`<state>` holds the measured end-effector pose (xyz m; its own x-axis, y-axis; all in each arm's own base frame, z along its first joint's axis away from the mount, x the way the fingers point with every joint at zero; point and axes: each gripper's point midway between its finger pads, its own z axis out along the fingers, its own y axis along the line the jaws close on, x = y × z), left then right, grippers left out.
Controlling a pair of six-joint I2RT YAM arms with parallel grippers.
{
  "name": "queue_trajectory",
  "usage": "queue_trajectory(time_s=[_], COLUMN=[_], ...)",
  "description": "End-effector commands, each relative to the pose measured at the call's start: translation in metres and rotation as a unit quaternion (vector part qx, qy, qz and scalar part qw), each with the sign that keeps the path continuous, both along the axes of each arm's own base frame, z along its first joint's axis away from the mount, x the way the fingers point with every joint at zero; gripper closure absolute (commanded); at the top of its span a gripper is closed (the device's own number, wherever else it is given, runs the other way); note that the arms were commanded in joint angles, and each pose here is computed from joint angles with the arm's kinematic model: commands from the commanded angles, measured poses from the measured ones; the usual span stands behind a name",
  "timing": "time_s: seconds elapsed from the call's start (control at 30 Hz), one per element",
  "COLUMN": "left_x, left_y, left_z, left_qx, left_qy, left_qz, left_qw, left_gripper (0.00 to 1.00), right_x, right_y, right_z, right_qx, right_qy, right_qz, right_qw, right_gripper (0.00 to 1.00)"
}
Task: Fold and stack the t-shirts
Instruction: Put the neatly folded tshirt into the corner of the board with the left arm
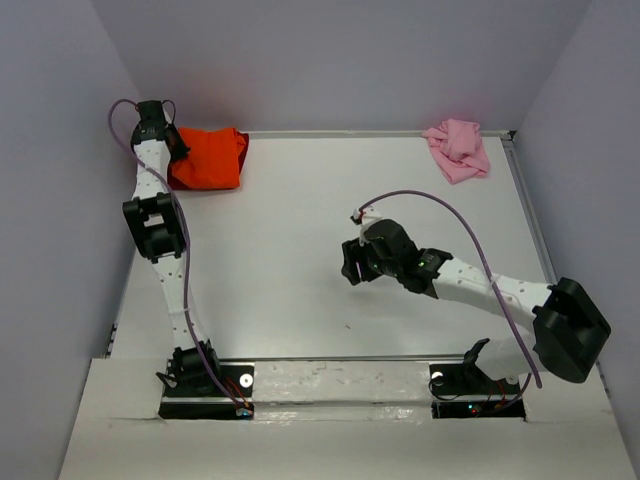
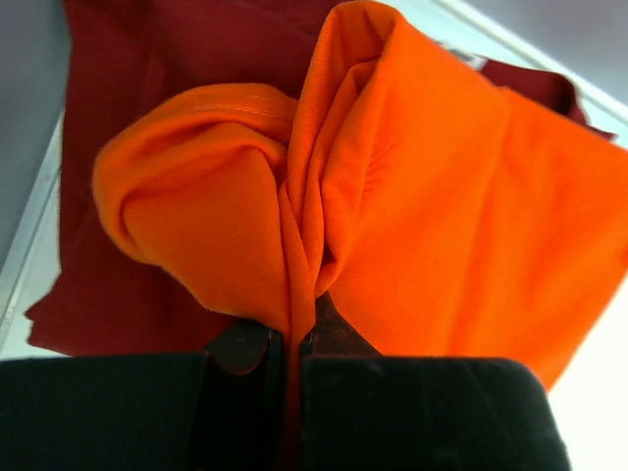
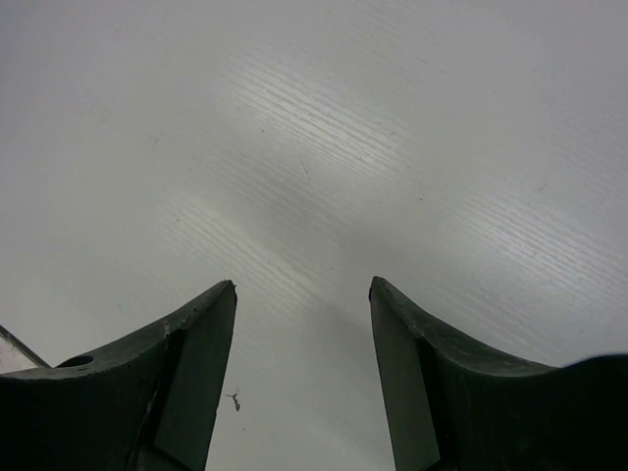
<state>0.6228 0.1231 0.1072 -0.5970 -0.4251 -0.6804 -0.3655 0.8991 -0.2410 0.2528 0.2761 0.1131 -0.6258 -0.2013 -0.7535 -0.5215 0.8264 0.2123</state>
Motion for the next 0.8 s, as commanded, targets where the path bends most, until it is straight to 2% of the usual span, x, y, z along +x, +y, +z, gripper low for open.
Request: queue_trajectory(time_s=[0.0, 0.03, 0.07, 0.13, 0.17, 0.23, 0.33, 0.47, 0.6, 0.77], left_x=[0.001, 0.000, -0.001, -0.003, -0.003, 0.000, 0.001, -0.002, -0.007, -0.018], left_y=[0.030, 0.035, 0.039, 0.044, 0.043, 0.039, 0.043, 0.048, 0.039, -0.001], left_z=[0.011, 0.009, 0.005, 0.005, 0.007, 0.016, 0.036, 0.095, 0.148, 0.220], left_qx=[0.018, 0.019, 0.020, 0.018, 0.016, 0.018, 0.039, 0.064, 0.056, 0.018], left_qy=[-0.018, -0.015, -0.012, -0.012, -0.014, -0.023, -0.036, -0.083, -0.132, -0.206], left_qz=[0.024, 0.030, 0.036, 0.041, 0.041, 0.038, 0.047, 0.069, 0.068, 0.002], left_qw=[0.999, 0.999, 0.999, 0.999, 0.999, 0.999, 0.997, 0.992, 0.987, 0.978], left_gripper=[1.00, 0.98, 0.79, 0.50, 0.45, 0.28, 0.25, 0.24, 0.24, 0.19], right_x=[0.004, 0.005, 0.004, 0.004, 0.005, 0.005, 0.004, 0.004, 0.004, 0.005], right_y=[0.012, 0.013, 0.013, 0.014, 0.014, 0.014, 0.014, 0.013, 0.013, 0.012], right_z=[0.009, 0.009, 0.007, 0.006, 0.006, 0.004, 0.002, 0.002, 0.003, 0.004], right_qx=[0.016, 0.017, 0.016, 0.017, 0.016, 0.014, 0.013, 0.013, 0.015, 0.016], right_qy=[-0.016, -0.016, -0.014, -0.013, -0.013, -0.012, -0.010, -0.011, -0.012, -0.015], right_qz=[0.014, 0.014, 0.015, 0.016, 0.017, 0.016, 0.017, 0.014, 0.015, 0.013], right_qw=[1.000, 1.000, 1.000, 1.000, 1.000, 1.000, 1.000, 1.000, 1.000, 1.000], right_gripper=[0.37, 0.37, 0.37, 0.37, 0.37, 0.37, 0.37, 0.37, 0.37, 0.37])
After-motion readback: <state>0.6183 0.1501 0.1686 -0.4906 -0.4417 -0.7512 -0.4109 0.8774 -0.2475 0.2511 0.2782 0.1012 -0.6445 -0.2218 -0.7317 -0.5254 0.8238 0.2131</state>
